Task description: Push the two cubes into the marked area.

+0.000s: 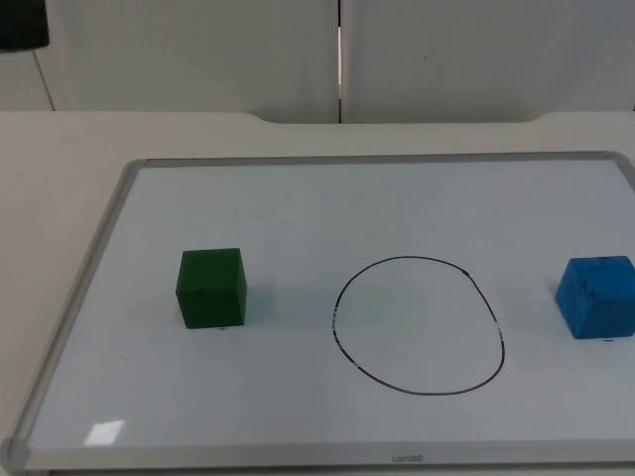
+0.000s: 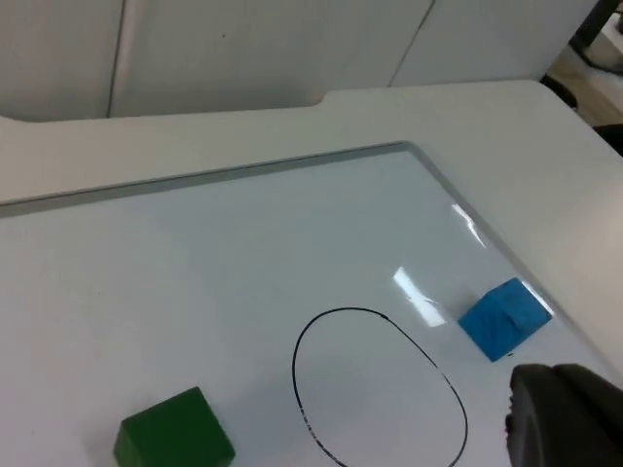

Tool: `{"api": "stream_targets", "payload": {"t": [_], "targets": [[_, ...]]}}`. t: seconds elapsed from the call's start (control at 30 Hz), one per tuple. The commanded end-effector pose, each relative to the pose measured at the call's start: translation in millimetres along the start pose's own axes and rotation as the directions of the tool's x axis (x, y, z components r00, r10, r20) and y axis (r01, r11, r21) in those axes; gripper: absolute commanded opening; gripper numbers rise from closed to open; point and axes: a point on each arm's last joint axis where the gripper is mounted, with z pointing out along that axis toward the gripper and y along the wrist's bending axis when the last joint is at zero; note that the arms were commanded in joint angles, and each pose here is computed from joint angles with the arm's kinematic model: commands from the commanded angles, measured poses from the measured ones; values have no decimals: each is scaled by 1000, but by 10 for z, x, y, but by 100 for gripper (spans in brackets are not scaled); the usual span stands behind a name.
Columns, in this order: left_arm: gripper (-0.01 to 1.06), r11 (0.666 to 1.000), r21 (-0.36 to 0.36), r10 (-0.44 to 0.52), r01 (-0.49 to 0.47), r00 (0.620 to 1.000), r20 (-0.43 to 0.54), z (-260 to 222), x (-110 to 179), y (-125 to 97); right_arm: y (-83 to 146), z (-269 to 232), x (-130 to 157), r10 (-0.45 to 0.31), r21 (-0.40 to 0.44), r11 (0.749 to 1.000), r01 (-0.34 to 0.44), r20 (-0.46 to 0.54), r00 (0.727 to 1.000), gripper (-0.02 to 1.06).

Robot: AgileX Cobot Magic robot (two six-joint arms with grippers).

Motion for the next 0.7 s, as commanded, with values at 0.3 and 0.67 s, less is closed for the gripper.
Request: {"api": "stream_targets", "payload": {"t": [0.3,0.67], "targets": [[0,993,-56,-108,103,990,-93,539,119,366,1,17,22,3,3,1000,-3,-7,1000,105],[0,938,-343,-119,45,973,-197,1037,423,639,1,17,22,3,3,1000,-3,-7,1000,105]]}}
